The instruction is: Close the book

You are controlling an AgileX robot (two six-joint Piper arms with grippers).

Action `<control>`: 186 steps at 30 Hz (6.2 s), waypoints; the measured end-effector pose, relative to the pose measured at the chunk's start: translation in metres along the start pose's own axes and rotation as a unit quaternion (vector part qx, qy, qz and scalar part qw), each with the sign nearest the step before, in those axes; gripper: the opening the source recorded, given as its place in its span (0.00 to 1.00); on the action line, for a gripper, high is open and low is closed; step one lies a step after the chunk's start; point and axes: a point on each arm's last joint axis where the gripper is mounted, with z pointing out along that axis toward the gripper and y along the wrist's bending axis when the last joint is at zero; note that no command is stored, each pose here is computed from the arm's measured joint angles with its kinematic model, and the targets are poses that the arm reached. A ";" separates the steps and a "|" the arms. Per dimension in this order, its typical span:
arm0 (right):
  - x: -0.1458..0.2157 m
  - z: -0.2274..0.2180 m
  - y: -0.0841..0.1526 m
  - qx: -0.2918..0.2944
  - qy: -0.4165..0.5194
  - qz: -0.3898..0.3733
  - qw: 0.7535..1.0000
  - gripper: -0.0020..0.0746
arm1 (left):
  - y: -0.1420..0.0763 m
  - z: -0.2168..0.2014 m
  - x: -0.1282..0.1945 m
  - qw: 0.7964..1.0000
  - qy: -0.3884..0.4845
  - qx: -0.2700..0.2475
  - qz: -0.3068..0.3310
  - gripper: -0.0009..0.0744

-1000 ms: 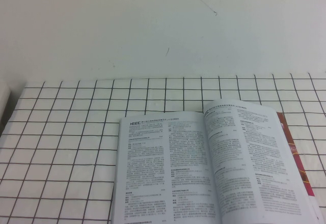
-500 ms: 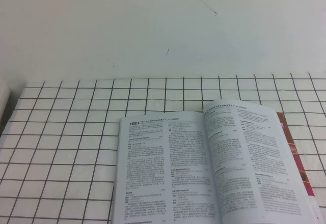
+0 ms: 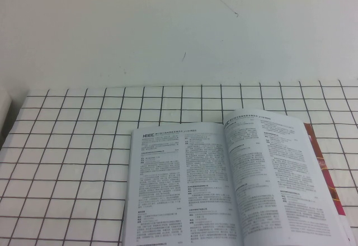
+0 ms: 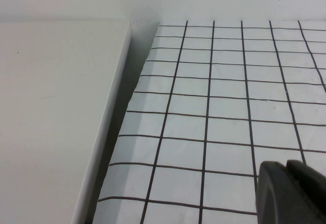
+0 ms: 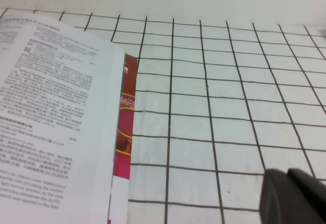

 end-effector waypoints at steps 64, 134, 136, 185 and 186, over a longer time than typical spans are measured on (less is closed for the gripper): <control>-0.252 -0.125 -0.020 -0.023 -0.435 0.107 0.894 0.02 | -0.011 -0.134 -0.210 0.882 -0.422 0.109 -0.177 0.01; -0.078 0.268 0.187 -0.311 0.487 -0.254 0.775 0.02 | -0.079 0.214 -0.003 0.841 0.410 0.263 -0.237 0.01; -0.078 0.268 0.187 -0.311 0.487 -0.254 0.775 0.02 | -0.087 0.216 0.004 0.838 0.422 0.260 -0.227 0.01; -0.205 0.236 0.149 -0.234 0.382 -0.257 0.856 0.02 | -0.262 0.214 -0.093 0.807 0.330 0.474 -0.125 0.01; -0.217 0.229 0.144 -0.224 0.371 -0.257 0.863 0.02 | -0.266 0.211 -0.092 0.806 0.331 0.476 -0.120 0.01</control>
